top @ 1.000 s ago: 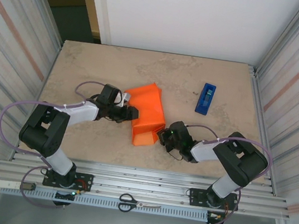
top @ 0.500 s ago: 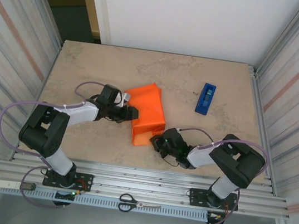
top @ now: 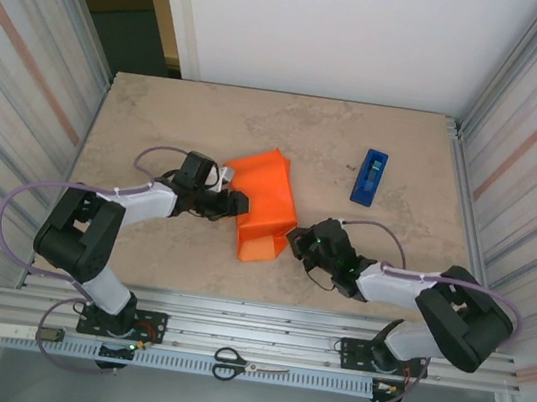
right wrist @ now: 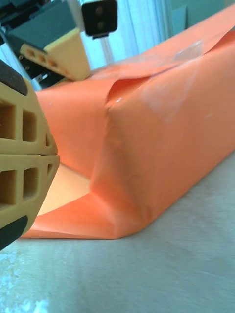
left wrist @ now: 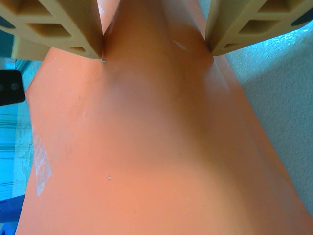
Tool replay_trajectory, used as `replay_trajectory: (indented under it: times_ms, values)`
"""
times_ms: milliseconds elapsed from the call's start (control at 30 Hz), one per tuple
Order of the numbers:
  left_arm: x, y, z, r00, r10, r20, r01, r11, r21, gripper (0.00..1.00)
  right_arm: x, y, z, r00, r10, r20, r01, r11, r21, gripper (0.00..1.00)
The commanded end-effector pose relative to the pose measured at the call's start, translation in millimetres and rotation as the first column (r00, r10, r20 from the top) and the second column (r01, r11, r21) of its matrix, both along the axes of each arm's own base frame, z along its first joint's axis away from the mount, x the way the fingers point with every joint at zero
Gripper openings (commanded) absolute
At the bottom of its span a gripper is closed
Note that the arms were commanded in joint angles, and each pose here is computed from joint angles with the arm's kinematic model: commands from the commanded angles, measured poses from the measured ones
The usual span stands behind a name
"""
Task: Wrap the gift box in paper
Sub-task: Fold the wrapping paper around the gift box.
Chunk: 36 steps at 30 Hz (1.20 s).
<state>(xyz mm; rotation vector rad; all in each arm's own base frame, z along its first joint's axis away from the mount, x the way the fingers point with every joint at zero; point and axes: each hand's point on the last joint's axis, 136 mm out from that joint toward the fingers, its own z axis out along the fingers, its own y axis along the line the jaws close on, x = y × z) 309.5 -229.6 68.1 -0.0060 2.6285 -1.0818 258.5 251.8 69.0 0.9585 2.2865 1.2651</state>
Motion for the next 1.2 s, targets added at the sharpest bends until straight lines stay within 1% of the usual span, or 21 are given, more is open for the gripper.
replay_trajectory:
  times_ms: [0, 200, 267, 400, 600, 700, 800, 1000, 1167]
  values:
    - [-18.0, 15.8, -29.8, 0.996, 0.029, -0.09, -0.02, 0.994, 0.105, 0.56, -7.0, -19.9, -24.2, 0.998, 0.022, -0.057, -0.026, 0.996, -0.082, 0.0]
    - [-19.1, 17.2, -31.3, 0.995, 0.027, -0.092, -0.017, 0.993, 0.114, 0.56, 11.8, -3.5, -22.5, 0.998, 0.049, -0.031, -0.05, 0.999, -0.021, 0.0]
    - [-19.5, 17.3, -32.2, 0.995, 0.024, -0.094, -0.013, 0.993, 0.114, 0.56, 15.9, 6.4, -24.6, 0.995, 0.088, -0.041, -0.089, 0.996, -0.012, 0.0]
    - [-20.5, 17.6, -33.2, 0.995, 0.02, -0.096, -0.008, 0.993, 0.118, 0.56, 21.6, 13.3, -28.3, 0.996, 0.087, -0.022, -0.086, 0.996, 0.018, 0.0]
    - [-20.2, 19.1, -33.4, 0.995, 0.018, -0.095, -0.006, 0.992, 0.125, 0.55, 27.8, 12.4, -36.3, 0.998, 0.059, -0.016, -0.058, 0.998, 0.013, 0.0]
    - [-20.5, 20.3, -34.1, 0.995, 0.021, -0.095, -0.008, 0.992, 0.128, 0.55, 33.2, 7.6, -34.1, 1.0, 0.02, 0.017, -0.021, 0.999, 0.041, 0.0]
    - [-19.7, 20.9, -35.2, 0.995, 0.019, -0.096, -0.007, 0.992, 0.13, 0.55, 34.4, 10.5, -34.4, 1.0, 0.021, 0.016, -0.022, 0.999, 0.049, 0.0]
    - [-20.8, 21.9, -36.9, 0.995, 0.015, -0.101, -0.001, 0.991, 0.132, 0.54, 31.9, 12.1, -46.3, 0.999, -0.026, -0.023, 0.028, 0.998, 0.051, 0.0]
    - [-20.2, 22.7, -36.6, 0.995, 0.016, -0.101, -0.002, 0.991, 0.132, 0.54, 19.8, 8.3, -62.9, 0.994, -0.076, -0.084, 0.076, 0.997, -0.003, 0.0]
